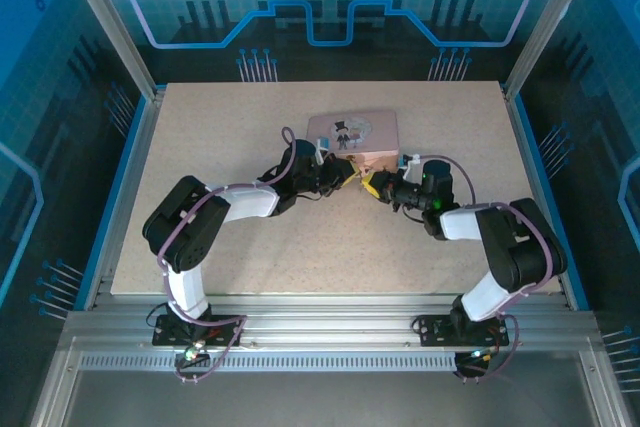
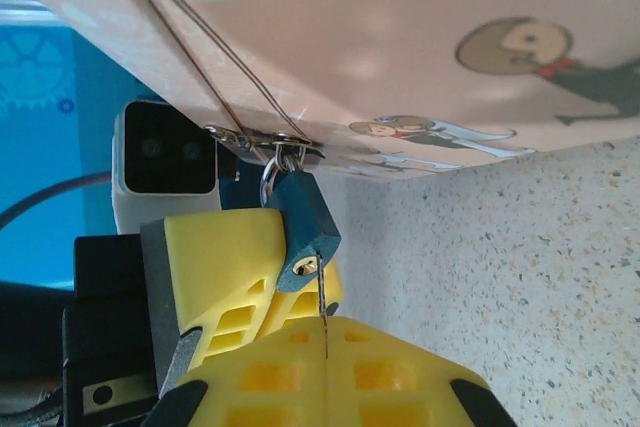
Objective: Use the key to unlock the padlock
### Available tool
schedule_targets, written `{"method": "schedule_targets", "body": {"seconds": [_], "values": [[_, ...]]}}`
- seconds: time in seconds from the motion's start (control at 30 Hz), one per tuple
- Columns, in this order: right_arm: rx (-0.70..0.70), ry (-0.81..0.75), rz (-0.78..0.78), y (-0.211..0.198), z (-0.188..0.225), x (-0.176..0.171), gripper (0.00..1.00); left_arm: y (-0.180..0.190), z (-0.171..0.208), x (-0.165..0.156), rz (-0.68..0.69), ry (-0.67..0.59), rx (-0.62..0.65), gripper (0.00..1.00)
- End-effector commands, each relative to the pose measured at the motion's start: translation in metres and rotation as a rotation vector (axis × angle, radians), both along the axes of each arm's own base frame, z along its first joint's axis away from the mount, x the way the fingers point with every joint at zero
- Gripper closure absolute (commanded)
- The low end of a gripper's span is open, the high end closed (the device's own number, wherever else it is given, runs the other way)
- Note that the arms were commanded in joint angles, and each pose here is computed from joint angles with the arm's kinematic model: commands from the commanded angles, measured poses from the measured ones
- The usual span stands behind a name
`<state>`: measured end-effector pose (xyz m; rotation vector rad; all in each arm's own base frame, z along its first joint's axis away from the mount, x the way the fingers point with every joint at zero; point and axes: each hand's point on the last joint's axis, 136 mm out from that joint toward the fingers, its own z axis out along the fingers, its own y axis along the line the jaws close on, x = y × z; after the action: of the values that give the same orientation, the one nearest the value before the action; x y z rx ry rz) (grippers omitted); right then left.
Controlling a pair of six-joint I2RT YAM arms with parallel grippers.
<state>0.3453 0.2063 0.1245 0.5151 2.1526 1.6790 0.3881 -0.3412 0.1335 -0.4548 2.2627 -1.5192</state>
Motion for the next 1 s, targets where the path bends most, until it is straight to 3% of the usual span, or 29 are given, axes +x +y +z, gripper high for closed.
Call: {"method": "schedule_targets", "body": {"seconds": [0.0, 0.97], "values": [[0.009, -0.026, 0.150, 0.007, 0.004, -0.007, 1.00, -0.008, 0.015, -0.007, -0.064, -0.032, -0.063, 0.96], [-0.017, -0.028, 0.193, 0.015, 0.003, 0.007, 1.00, -0.019, 0.018, -0.014, -0.105, -0.033, -0.088, 0.97]]}}
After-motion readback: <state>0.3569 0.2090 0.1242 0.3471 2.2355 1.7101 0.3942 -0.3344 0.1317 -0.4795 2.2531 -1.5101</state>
